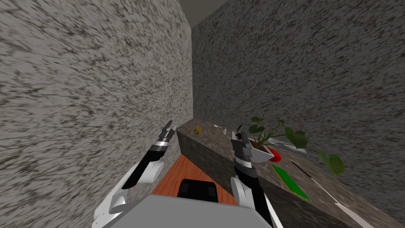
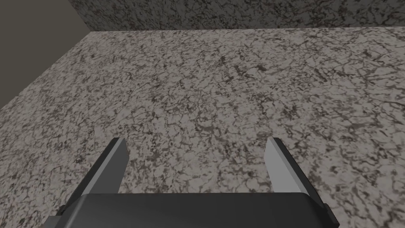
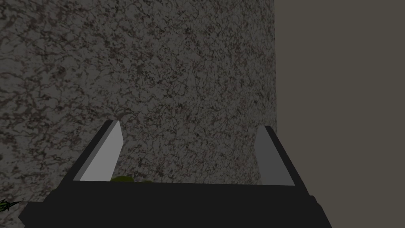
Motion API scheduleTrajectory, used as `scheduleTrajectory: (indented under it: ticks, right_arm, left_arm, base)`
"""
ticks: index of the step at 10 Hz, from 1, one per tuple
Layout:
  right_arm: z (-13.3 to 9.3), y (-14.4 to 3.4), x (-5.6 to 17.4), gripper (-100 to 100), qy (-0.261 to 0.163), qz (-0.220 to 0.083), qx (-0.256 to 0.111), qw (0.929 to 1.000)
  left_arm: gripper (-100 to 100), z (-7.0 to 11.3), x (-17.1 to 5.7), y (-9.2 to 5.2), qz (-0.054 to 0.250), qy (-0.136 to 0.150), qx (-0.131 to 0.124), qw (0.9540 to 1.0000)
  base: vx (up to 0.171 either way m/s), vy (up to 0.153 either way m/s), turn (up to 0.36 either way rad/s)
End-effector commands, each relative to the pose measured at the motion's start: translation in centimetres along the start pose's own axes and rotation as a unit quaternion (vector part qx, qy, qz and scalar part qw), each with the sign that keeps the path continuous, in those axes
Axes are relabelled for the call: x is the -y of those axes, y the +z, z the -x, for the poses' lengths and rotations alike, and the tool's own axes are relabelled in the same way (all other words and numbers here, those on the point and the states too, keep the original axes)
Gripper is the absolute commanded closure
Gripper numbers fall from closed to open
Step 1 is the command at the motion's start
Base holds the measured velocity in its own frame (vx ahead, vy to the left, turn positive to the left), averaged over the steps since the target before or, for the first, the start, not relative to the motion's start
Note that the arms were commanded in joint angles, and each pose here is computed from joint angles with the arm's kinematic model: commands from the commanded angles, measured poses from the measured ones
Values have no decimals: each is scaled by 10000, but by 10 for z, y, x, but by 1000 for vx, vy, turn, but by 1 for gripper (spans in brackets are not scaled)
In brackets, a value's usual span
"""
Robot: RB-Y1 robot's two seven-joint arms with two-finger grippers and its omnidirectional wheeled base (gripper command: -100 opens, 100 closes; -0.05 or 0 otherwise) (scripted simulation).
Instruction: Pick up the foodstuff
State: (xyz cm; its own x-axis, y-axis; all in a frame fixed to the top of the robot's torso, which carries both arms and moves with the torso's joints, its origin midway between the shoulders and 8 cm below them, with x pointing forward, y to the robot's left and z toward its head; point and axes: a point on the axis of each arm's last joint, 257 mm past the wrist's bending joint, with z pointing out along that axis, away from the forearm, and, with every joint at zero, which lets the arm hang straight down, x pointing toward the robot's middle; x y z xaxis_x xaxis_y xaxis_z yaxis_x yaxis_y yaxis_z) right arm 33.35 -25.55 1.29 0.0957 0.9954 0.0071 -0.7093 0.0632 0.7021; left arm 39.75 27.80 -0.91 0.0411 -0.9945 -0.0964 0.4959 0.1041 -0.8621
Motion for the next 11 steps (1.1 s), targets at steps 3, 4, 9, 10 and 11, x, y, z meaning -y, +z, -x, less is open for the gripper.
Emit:
scheduleTrajectory:
  ticks: [3,4,9,10,11]
  right_arm:
    - [0,0,0,0,0,0,0,10000]
    - [0,0,0,0,0,0,0,10000]
    - [0,0,0,0,0,0,0,10000]
    - [0,0,0,0,0,0,0,10000]
    - [0,0,0,0,0,0,0,10000]
  left_arm:
    - [-100,1,-15,7,307,-444,-30,9985]
    - [-100,0,-22,11,447,-694,-44,9966]
    - [-100,-1,-46,19,927,-1414,4,9856]
    - [-100,-2,-51,24,1029,-1656,1,9808]
    - [-100,-2,-57,22,1151,-1758,40,9777]
  base:
    - [-3,30,3]
    - [-4,30,6]
    - [3,33,-2]
    - [4,30,-6]
    - [2,28,-7]
